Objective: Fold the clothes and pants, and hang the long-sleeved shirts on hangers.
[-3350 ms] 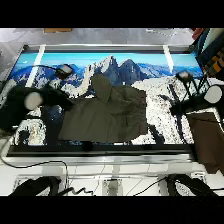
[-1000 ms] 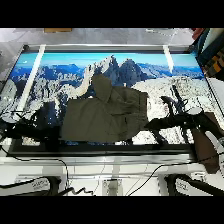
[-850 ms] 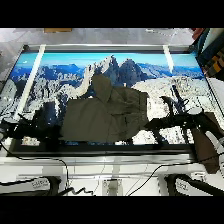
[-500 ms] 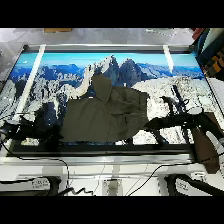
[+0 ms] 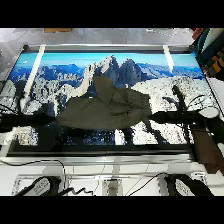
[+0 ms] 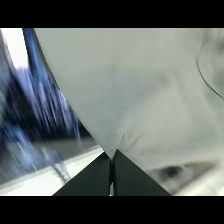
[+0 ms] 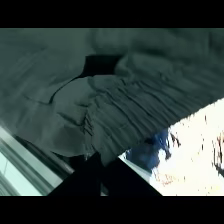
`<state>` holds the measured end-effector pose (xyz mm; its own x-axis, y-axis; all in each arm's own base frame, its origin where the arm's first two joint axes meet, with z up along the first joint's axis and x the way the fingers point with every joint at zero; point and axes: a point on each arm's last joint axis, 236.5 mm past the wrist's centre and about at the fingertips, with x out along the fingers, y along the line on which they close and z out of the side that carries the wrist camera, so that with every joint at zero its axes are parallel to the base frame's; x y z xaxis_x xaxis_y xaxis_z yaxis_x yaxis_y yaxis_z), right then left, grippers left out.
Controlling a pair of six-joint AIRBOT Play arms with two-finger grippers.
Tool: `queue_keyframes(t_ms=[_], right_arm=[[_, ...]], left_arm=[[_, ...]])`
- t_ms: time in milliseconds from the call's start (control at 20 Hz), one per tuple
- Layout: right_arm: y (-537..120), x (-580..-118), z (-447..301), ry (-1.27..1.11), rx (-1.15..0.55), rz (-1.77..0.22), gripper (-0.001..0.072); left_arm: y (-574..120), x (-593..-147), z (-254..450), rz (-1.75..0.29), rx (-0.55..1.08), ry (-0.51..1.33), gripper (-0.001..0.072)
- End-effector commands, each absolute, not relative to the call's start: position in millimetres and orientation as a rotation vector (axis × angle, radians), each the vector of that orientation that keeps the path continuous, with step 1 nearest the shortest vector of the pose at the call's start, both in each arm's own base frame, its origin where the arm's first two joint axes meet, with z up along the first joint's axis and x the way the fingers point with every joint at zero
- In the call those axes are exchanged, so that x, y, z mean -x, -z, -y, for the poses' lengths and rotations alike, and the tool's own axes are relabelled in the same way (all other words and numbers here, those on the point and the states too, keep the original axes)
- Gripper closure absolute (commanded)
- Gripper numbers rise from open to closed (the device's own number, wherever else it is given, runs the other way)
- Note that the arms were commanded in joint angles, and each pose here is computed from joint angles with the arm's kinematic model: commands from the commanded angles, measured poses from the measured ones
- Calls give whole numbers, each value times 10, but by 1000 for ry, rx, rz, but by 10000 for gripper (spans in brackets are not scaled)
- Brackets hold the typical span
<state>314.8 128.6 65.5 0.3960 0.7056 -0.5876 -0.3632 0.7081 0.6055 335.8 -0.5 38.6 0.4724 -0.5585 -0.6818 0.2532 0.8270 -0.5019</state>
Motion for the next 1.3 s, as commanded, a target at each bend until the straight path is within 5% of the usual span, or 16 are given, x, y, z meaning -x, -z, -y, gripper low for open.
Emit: queue_keyframes(t_ms=[0,150,300,450,600,750,1000,1250], right_arm=[[-1675,-3082,-1464,-753,-347,-640,694],[-2740,-2871,-1656,-783,-179,-344,694],[-3733,-2574,-1713,-767,-64,-74,694],[-4308,-2250,-1772,-798,-45,48,694],[-4573,-2106,-1750,-792,-12,117,694],[-4412,-2487,-1539,-654,66,74,695],[-3262,-3619,-1471,-557,89,-301,694],[-2099,-4401,-1605,-563,37,-570,693]], left_arm=[[-1788,-3565,-132,-550,182,338,697],[-3272,-3277,-245,-71,52,128,698],[-4303,-2501,-311,303,-78,-82,697],[-4869,-1715,-192,558,-164,-199,697],[-5040,-1401,-148,656,-176,-241,697],[-4802,-1840,-208,525,-143,-177,697],[-3182,-3180,145,-119,39,259,699],[-2179,-4286,369,-311,86,335,699]])
